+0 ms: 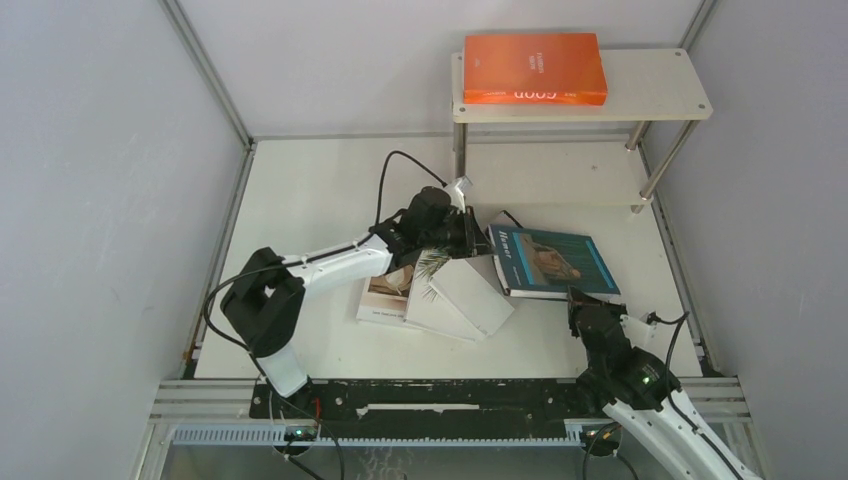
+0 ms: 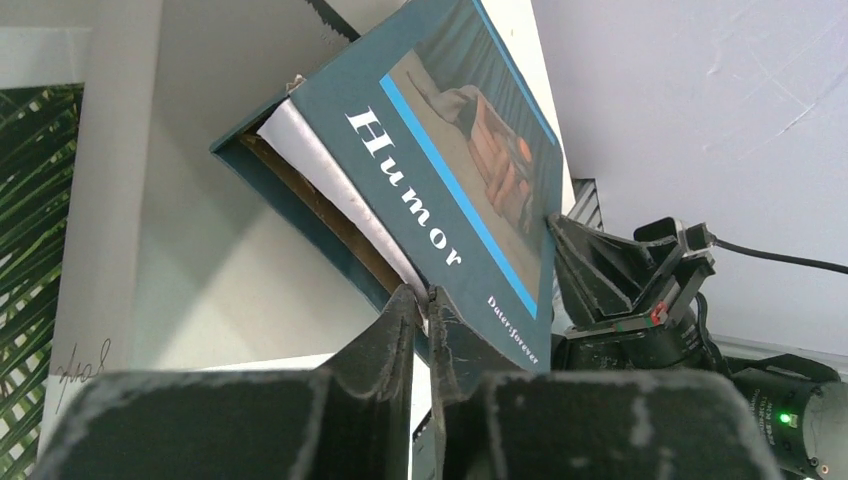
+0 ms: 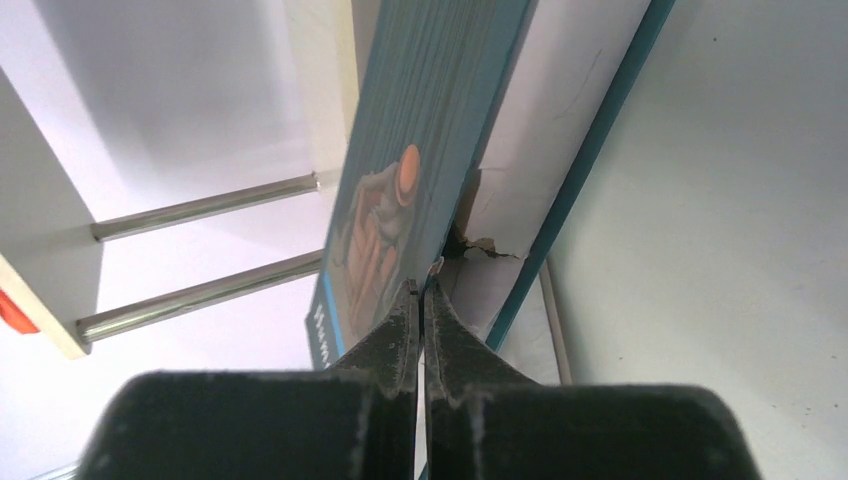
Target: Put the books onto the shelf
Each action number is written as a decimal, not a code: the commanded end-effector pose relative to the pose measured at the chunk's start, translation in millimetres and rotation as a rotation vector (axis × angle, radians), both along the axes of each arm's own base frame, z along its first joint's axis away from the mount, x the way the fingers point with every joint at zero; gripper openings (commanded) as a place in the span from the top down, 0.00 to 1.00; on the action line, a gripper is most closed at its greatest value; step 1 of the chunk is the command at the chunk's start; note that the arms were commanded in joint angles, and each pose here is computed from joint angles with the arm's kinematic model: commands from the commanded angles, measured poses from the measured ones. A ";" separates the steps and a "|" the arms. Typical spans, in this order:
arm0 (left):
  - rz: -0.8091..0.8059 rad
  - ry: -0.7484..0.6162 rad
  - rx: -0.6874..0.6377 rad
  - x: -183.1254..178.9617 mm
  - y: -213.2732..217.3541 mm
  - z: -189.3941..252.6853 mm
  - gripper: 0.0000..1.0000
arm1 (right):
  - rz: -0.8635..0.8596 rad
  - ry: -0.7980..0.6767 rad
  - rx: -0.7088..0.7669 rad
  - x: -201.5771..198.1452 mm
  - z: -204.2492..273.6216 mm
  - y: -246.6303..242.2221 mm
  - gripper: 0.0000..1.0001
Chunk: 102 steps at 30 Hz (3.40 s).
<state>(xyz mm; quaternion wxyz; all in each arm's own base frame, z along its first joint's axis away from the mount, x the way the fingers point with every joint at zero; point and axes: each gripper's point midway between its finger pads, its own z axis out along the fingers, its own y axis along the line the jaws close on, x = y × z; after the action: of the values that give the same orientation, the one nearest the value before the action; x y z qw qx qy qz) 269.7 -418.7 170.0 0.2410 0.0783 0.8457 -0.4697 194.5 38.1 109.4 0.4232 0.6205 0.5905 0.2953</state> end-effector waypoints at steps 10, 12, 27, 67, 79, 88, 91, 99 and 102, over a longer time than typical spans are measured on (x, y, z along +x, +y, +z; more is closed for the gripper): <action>-0.005 -0.013 -0.127 -8.4 15.1 34.9 0.64 | -0.029 -0.119 0.064 6.6 24.9 -1.6 1.00; 0.003 -0.010 -0.138 -7.9 18.2 38.1 0.57 | -0.032 -0.127 0.068 7.2 27.0 -1.8 1.00; 0.026 0.110 -0.171 -14.2 22.4 13.2 0.25 | -0.030 -0.166 0.072 9.9 42.1 -1.4 1.00; -0.002 0.241 -0.299 -0.7 -33.7 14.6 0.87 | 0.091 -0.155 0.032 19.2 49.5 19.7 1.00; 0.025 0.156 -0.319 5.5 -28.1 34.7 1.00 | 0.132 -0.133 -0.038 18.6 53.2 17.9 0.51; 0.060 0.080 -0.348 15.5 -25.6 59.7 1.00 | 0.153 -0.107 -0.083 14.4 53.6 12.3 0.45; 0.081 0.049 -0.354 19.1 -22.7 67.6 1.00 | 0.164 -0.092 -0.091 12.4 51.1 11.5 0.44; 0.121 -0.052 -0.386 25.5 -14.9 99.9 1.00 | 0.193 -0.066 -0.116 7.7 47.9 9.8 0.44; 0.147 -0.111 -0.388 27.7 -7.5 116.3 1.00 | 0.196 -0.060 -0.140 4.4 50.4 6.7 0.44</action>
<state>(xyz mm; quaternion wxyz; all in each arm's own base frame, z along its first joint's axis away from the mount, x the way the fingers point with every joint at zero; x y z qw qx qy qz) 289.0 -429.3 187.5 0.2318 -0.0368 0.8005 -0.5514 202.6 45.4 135.6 0.4347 0.5420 0.6533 0.3008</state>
